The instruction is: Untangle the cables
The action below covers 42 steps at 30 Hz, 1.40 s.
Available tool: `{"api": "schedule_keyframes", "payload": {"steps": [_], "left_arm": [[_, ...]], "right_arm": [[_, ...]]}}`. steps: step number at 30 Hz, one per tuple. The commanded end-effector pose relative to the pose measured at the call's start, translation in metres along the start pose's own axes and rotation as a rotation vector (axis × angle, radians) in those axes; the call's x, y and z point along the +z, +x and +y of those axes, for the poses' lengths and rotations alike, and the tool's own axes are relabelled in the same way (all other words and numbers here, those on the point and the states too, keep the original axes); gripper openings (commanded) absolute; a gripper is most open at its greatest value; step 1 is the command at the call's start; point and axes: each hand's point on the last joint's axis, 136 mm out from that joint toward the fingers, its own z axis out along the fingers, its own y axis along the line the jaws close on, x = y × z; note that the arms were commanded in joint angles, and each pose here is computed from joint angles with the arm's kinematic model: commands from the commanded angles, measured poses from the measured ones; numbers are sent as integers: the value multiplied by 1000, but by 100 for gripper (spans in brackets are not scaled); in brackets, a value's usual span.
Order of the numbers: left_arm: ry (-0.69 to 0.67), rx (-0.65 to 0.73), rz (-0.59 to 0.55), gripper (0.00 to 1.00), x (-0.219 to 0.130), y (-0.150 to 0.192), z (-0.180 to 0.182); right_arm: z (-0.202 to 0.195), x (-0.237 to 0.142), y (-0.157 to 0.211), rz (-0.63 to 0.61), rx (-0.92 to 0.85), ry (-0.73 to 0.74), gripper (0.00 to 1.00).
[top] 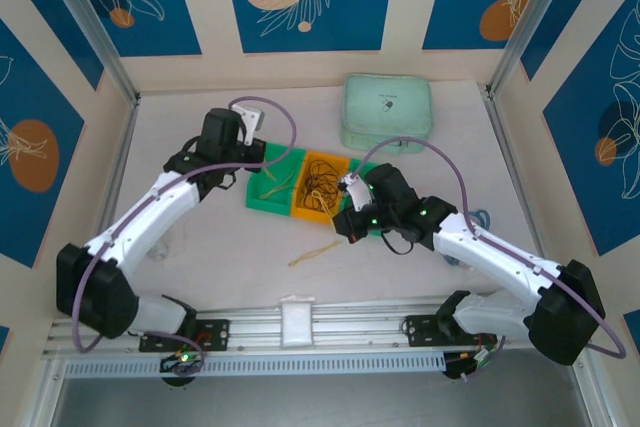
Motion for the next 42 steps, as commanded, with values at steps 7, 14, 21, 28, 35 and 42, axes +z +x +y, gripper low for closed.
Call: {"api": "schedule_keyframes", "payload": {"steps": [7,14,21,28,35,42], "left_arm": [[-32,109,242,0,38,23,4],[5,130,316,0,69,34,-6],[34,113,317,5,87,38,-12],[28,102,263,16,91,33,-11],[33,85,154,48,82,19,-13],[144,-26,-86,43,28,-15,-31]], "right_arm": [[-4,-9,6,-16,38,-5,0],[-4,-11,7,-19,48,-6,0],[-5,-13,7,-24,48,-2,0],[-7,-14,7,-30,51,8,0],[-6,-16,2,-46,61,15,0],[-5,-19,-17,-101,129,26,0]]}}
